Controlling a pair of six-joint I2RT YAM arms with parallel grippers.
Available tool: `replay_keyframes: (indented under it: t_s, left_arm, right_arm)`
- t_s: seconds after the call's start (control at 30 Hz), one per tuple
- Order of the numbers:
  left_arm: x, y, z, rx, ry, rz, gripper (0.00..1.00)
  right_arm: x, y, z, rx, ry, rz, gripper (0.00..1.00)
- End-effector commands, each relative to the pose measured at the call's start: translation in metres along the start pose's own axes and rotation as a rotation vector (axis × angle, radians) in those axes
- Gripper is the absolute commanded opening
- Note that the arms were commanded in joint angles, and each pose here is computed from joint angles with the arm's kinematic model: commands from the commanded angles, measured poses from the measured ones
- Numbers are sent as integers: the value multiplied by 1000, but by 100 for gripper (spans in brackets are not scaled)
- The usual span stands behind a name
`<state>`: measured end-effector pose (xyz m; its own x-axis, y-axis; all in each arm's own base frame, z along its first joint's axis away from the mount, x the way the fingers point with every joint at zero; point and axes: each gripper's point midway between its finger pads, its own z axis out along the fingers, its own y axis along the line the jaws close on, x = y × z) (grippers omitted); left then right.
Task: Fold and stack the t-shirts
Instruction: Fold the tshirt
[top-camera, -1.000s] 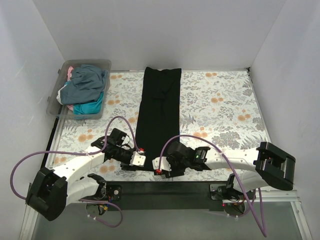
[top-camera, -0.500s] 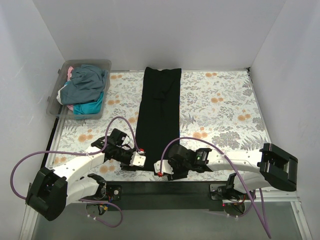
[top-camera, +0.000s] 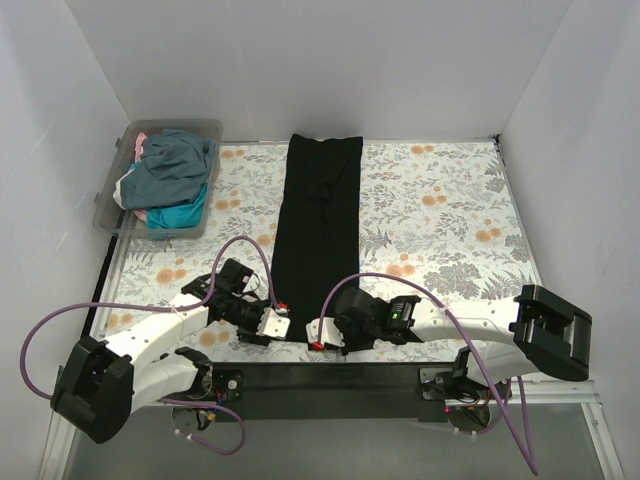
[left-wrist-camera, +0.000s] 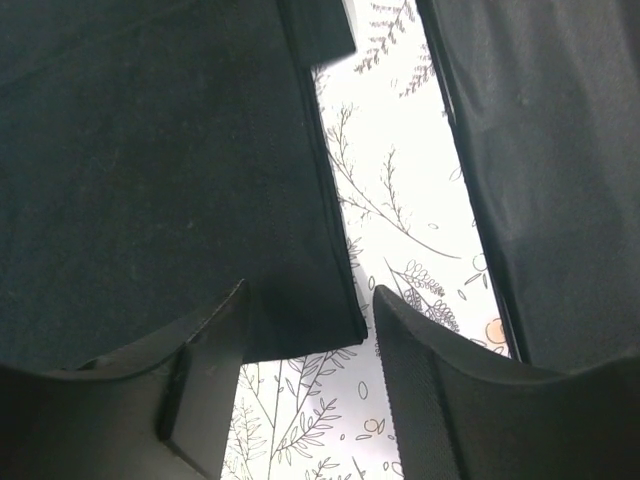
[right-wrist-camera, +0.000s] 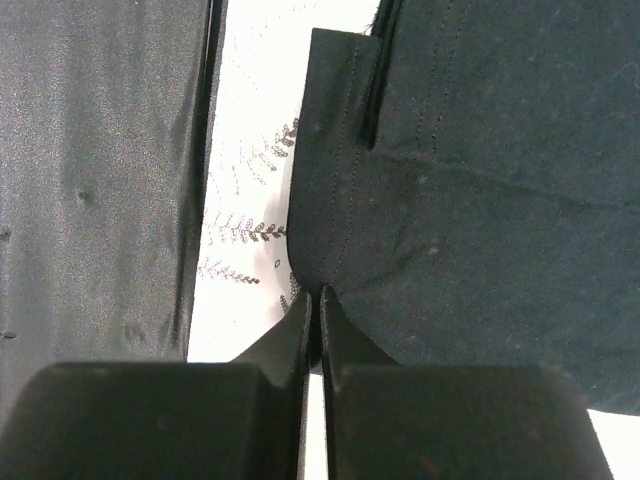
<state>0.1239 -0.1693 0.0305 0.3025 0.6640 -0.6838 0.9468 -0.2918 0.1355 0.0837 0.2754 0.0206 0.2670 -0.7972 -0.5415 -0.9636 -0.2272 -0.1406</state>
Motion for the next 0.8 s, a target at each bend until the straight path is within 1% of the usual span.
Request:
replay_keyframes:
  t_s: [0.0,0.27,0.3,0.4,0.43,0.5,0.53,0.63,0.77]
  left_arm:
    - [5,1,2,8,22,35,50]
    - [10,-8,12,60,50,38,41]
    - [11,-10,13,65,61,40,35]
    - [9,-18,15,86,65,40,25]
    - [6,-19,15,90,55,41,19]
    - [2,-21,15,96,48,41,13]
    - [0,-20,14,91,48,34,7]
    - [-9,-20,11,98,28,36,0]
    - [-30,-19,1,102,-23,21,0]
  right_arm:
    - [36,14,4,-45,126,25,1]
    - [26,12,0,-57,102,39,1]
    - [26,13,-1,-63,103,41,1]
    - [20,17,-3,-87,81,45,1]
    - [19,19,-5,-96,73,45,1]
    - [12,18,-8,-92,49,41,1]
    - [12,21,-10,-106,49,43,1]
    - [7,25,-16,-123,40,48,1]
    - [-4,24,-27,-118,15,37,1]
